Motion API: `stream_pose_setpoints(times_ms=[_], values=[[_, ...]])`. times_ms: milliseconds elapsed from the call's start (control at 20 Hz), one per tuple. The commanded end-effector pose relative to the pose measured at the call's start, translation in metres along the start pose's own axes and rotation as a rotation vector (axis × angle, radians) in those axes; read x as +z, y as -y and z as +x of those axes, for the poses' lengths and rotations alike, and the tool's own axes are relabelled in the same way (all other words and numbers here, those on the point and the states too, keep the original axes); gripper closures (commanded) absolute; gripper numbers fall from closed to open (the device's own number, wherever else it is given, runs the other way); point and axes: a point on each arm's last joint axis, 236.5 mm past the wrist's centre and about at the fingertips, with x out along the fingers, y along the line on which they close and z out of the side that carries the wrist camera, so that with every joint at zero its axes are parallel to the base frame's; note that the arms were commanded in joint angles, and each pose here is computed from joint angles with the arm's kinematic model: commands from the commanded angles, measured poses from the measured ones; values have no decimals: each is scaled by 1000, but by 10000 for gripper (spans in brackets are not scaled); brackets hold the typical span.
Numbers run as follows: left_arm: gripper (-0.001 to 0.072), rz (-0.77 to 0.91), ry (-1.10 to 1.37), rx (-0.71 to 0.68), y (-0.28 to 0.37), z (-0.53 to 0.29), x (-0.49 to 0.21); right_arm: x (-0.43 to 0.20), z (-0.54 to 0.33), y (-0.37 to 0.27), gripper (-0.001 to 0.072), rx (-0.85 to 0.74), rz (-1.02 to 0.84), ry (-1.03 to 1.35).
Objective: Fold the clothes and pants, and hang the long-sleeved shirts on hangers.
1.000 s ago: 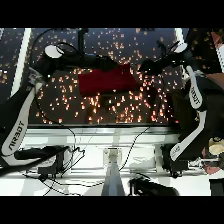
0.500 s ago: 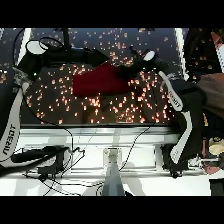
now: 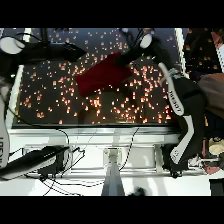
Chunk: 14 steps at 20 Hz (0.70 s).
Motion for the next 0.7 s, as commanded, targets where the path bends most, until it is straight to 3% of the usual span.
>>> stream_pose_setpoints(times_ms=[0, 200, 350, 500, 650], values=[[691, 74, -3, 138, -20, -52, 2, 40, -111, 27, 701, -111, 32, 145], [691, 99, 85, 232, -22, -101, 20, 27, -251, 61, 701, -303, 139, 236], [690, 122, 125, 267, -15, -122, 29, -13, -363, 86, 700, -539, 305, 307], [691, 139, 140, 271, -7, -128, 32, -81, -469, 99, 700, -817, 511, 353], [690, 138, 139, 271, -8, -128, 32, -190, -558, 99, 700, -1121, 806, 274]])
